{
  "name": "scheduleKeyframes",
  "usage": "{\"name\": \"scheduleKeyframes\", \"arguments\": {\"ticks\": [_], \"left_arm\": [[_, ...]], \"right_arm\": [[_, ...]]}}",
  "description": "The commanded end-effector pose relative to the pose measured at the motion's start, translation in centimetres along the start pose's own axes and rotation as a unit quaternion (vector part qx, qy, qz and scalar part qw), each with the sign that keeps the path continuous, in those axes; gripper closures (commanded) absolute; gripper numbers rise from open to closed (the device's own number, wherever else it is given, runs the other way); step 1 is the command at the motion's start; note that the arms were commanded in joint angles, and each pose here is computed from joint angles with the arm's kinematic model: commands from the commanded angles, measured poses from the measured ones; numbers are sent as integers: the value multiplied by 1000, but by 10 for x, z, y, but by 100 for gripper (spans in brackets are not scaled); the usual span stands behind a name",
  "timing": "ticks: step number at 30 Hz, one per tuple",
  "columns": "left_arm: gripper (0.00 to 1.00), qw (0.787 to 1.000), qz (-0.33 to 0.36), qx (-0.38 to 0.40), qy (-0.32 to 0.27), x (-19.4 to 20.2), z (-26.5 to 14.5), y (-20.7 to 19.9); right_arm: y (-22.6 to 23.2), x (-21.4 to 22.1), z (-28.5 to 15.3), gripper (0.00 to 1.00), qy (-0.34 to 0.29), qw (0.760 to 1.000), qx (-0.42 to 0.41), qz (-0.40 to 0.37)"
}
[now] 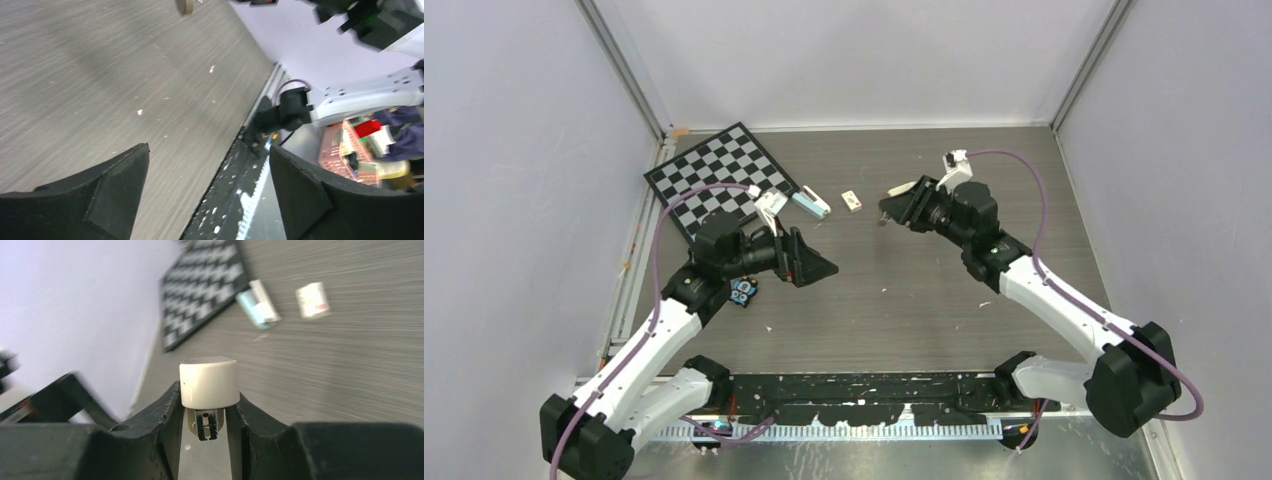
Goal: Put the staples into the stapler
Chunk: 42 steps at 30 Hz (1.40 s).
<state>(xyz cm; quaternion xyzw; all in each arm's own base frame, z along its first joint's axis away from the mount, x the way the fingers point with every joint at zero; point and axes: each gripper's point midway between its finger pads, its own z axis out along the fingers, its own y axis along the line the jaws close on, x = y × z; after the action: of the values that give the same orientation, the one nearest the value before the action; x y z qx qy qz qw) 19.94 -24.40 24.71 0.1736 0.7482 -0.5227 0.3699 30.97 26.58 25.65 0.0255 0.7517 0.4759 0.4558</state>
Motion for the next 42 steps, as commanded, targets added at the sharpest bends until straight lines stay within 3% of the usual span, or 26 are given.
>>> {"name": "scheduleKeyframes", "arguments": {"ticks": [1,7,15,31,42], "left_arm": [[1,994,64,-90,15,3,-20,20],[0,976,95,-198,10,-2,-49,42],[0,965,117,-231,-43,-12,-67,44],[0,963,131,-227,-61,-16,-72,39],[0,963,128,-231,-60,-15,-73,41]], "right_arm": [[-87,-34,-38,73,-11,960,266,-90],[-176,-34,-82,73,73,872,464,-142],[-255,-13,-93,73,187,797,560,-128],[-302,18,-75,64,226,794,559,-74],[-282,5,-84,37,215,798,560,-61]]}}
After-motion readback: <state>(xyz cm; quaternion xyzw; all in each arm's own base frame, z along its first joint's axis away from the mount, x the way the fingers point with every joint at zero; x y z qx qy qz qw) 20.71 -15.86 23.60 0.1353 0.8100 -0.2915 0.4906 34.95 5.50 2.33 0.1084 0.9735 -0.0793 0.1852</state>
